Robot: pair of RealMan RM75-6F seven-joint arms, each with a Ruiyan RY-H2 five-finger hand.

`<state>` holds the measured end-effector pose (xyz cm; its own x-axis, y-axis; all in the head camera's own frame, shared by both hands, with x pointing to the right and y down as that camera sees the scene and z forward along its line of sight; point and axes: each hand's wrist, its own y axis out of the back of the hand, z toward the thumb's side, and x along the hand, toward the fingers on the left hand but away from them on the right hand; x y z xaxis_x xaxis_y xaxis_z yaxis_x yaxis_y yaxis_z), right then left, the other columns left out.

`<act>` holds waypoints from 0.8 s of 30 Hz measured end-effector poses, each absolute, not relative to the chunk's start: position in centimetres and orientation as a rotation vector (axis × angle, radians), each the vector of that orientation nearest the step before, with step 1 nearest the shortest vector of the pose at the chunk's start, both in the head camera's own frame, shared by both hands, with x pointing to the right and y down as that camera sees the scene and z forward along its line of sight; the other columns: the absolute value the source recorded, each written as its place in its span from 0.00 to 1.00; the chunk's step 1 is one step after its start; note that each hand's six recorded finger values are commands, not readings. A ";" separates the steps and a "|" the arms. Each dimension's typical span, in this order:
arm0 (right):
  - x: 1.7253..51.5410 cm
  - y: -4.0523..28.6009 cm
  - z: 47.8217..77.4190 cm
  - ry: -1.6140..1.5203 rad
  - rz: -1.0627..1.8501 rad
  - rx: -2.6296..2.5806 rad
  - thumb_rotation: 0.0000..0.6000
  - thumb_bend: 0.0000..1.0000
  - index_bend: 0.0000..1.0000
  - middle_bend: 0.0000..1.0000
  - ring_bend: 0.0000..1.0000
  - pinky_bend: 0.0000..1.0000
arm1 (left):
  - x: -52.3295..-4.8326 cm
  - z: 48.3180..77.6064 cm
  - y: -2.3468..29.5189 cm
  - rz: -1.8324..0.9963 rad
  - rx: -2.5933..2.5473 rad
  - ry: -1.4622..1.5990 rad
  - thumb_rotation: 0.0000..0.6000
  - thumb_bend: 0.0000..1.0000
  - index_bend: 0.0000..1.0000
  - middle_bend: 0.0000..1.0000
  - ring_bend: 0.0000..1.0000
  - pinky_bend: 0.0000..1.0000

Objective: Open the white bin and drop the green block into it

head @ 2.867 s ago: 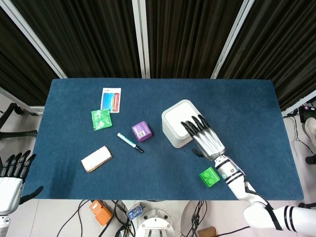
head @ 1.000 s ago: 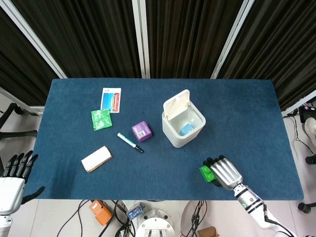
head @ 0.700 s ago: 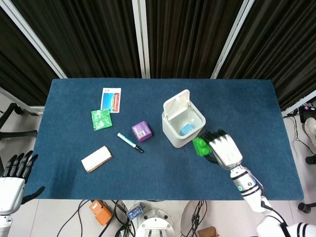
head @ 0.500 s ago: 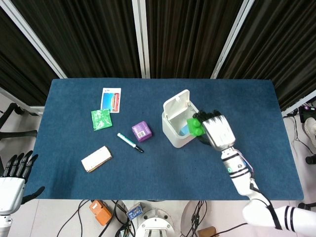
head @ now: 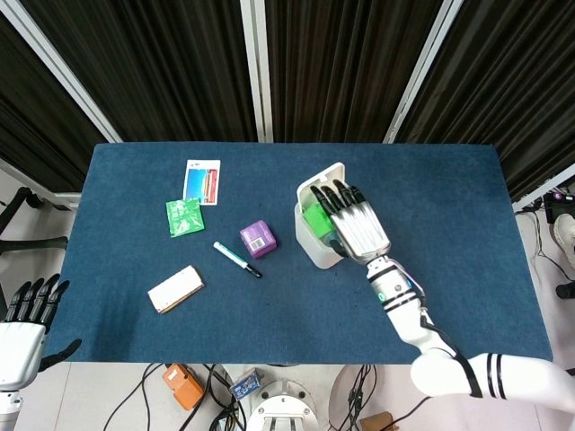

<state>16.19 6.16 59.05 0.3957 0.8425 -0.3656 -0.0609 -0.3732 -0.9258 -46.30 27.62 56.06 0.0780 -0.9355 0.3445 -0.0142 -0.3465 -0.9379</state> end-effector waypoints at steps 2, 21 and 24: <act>17.5 6.7 58.4 -0.699 1.158 -1.651 1.00 0.33 0.00 0.12 0.07 0.19 | -46.3 56.1 27.6 -1.392 -1.520 0.985 1.00 0.08 0.00 0.00 0.00 0.01; 38.4 24.4 55.6 -0.824 1.416 -1.413 1.00 0.33 0.00 0.00 0.00 0.00 | -46.3 56.1 27.6 -1.392 -1.520 0.985 1.00 0.08 0.00 0.00 0.00 0.01; 41.1 27.2 56.2 -0.881 1.462 -1.429 1.00 0.33 0.00 0.00 0.00 0.00 | -46.3 56.1 27.6 -1.392 -1.520 0.985 1.00 0.08 0.00 0.00 0.00 0.01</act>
